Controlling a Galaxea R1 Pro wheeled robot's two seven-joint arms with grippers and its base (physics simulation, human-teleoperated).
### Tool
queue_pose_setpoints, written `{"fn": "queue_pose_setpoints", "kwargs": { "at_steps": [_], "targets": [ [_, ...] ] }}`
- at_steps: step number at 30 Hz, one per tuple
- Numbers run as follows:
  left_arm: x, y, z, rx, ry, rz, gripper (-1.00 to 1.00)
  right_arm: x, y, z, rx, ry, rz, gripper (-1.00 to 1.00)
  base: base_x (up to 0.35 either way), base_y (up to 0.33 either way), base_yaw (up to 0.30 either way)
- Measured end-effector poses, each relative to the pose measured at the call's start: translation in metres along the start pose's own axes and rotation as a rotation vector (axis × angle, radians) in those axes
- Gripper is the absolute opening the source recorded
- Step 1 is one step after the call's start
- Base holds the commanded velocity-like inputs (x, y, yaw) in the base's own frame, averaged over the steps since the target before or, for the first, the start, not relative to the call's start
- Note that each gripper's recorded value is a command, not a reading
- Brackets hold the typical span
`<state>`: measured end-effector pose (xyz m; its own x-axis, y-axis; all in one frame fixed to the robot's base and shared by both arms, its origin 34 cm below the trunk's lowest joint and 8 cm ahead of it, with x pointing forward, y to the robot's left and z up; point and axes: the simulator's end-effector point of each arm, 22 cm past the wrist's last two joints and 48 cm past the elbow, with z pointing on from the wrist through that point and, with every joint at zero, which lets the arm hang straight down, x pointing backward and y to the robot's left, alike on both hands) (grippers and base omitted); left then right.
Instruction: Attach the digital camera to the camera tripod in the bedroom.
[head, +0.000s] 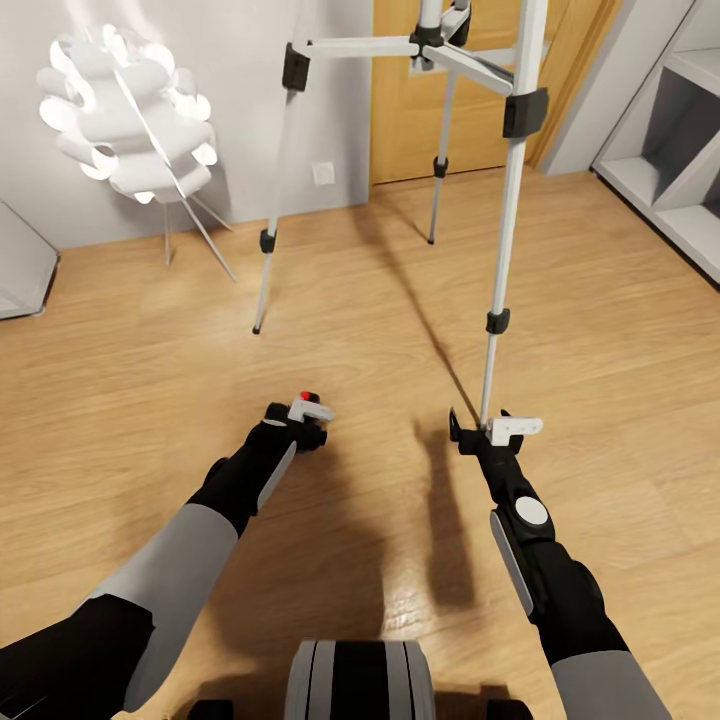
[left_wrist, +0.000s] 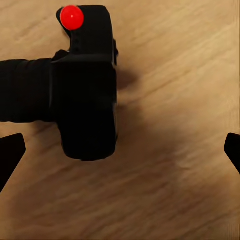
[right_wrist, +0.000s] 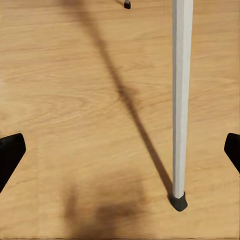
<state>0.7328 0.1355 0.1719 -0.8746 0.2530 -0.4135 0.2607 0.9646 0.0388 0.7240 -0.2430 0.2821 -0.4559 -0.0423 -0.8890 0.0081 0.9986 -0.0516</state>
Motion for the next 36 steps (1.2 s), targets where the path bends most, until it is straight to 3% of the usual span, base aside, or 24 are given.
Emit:
{"fn": "queue_pose_setpoints", "kwargs": {
  "at_steps": [11, 20, 36],
  "targets": [
    [0.022, -0.004, 0.02, 0.006, 0.036, -0.004, 1.0, 0.031, 0.001, 0.004, -0.001, 0.045, -0.001, 1.0, 0.0, 0.0, 0.0],
    [0.043, 0.003, 0.036, -0.036, 0.07, -0.005, 1.0, 0.057, 0.003, 0.007, -0.003, 0.082, -0.002, 1.0, 0.0, 0.0, 0.0],
    [0.039, 0.005, 0.035, -0.042, 0.061, -0.006, 1.0, 0.056, 0.002, 0.007, -0.003, 0.081, -0.002, 1.0, 0.0, 0.0, 0.0]
  ]
}}
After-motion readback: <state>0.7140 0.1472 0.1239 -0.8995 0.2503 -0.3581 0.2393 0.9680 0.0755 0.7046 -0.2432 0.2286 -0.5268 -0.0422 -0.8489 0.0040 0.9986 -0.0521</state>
